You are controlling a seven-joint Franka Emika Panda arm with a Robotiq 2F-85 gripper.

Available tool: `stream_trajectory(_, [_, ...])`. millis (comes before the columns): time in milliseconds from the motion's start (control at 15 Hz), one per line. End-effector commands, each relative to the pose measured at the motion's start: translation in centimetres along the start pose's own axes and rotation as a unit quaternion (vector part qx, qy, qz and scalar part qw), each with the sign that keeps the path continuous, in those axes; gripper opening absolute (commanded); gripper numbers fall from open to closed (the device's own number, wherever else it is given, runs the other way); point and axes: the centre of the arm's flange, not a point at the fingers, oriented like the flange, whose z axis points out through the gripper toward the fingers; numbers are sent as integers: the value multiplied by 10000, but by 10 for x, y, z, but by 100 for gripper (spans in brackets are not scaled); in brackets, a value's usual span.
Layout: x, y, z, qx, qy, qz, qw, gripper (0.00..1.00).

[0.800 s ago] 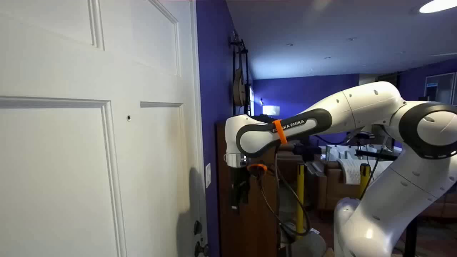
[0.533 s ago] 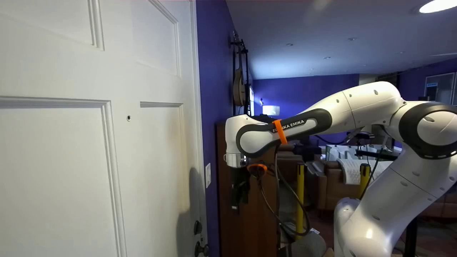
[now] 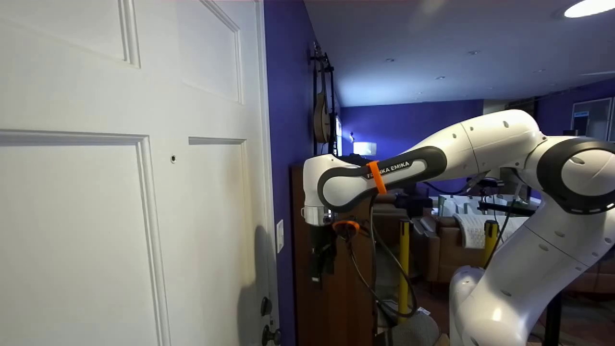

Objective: Pick up the black tennis hat and hang it on the hanger on the door

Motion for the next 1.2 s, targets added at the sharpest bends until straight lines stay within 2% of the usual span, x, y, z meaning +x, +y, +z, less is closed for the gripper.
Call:
stream_trajectory(0, [0,0,0,0,0,0,10000,100])
stream_trajectory(333, [-2,7,1,-41,-68,179,9998,100])
stream_trajectory(800, [-16,60,-15,-91,254,1031,9943,100])
stream_trajectory(933, [-17,86,-34,-448,564,1167,9906,100])
stream_trajectory(1133, [-26,124,-77,-1104,989,1366,9795,100])
